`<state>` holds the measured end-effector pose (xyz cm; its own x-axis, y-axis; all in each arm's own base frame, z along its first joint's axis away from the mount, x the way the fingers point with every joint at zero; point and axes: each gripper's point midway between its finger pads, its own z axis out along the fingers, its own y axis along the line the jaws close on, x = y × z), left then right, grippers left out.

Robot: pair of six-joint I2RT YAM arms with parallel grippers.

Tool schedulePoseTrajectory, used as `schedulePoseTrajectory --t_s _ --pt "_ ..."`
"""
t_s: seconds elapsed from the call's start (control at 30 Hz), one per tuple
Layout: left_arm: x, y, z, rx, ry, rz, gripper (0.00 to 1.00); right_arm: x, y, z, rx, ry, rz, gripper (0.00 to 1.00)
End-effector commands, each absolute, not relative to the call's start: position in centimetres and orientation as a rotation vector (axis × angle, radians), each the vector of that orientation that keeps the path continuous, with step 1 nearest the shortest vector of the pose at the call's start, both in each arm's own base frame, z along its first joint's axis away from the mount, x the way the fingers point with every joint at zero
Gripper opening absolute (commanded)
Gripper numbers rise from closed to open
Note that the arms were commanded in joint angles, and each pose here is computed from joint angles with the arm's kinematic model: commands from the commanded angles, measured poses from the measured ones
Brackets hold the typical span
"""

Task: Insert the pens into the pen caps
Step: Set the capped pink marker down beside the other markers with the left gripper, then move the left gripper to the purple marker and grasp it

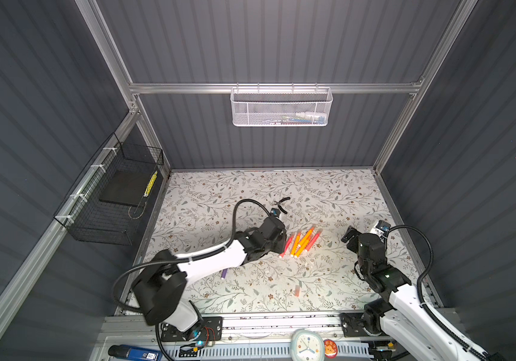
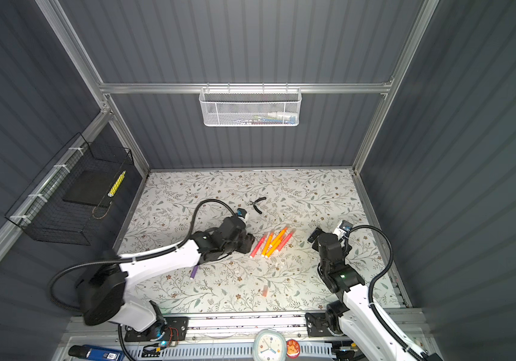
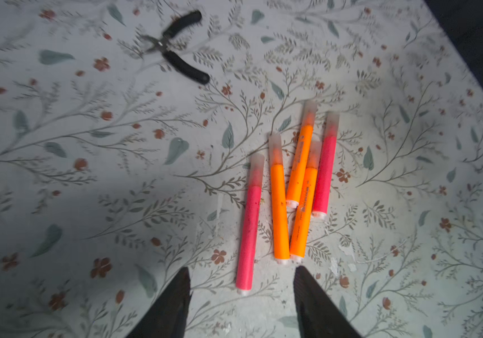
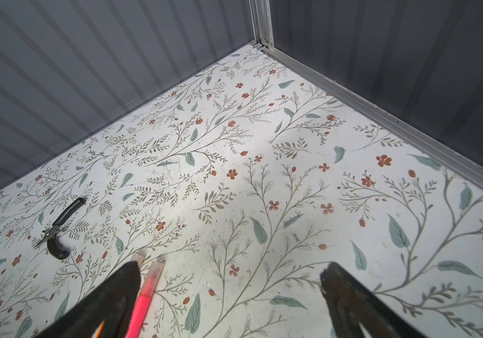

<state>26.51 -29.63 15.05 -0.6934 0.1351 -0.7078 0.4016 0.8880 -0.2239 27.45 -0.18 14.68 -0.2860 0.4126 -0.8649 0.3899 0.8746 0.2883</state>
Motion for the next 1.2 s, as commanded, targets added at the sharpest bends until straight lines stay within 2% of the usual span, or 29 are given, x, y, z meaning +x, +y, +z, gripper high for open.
schedulePoseTrajectory --t_s 0.0,0.13,0.27,0.6,0.77,1.17 --pt "25.2 -22.5 15.4 0.201 2.314 -0.26 0.63 27.4 -0.2 14.7 0.58 1.894 0.034 0.99" --pt "23.2 -15.9 15.8 0.015 2.284 -0.131 0.69 27.4 0.0 14.7 0.565 1.896 0.054 0.99" --pt "21.9 -13.1 14.5 -0.054 2.299 -0.078 0.73 27.3 0.1 14.7 0.563 1.9 0.064 0.99" --pt "22.0 -12.8 9.4 -0.069 2.409 0.006 0.76 26.7 -0.1 14.7 0.575 1.876 0.08 0.99" --pt "22.6 -12.2 6.9 -0.142 2.469 -0.067 0.76 26.9 0.0 14.6 0.57 1.892 0.077 0.99" --pt "23.2 -11.2 4.1 -0.214 2.54 -0.06 0.75 26.9 0.1 14.6 0.571 1.893 0.08 0.99"
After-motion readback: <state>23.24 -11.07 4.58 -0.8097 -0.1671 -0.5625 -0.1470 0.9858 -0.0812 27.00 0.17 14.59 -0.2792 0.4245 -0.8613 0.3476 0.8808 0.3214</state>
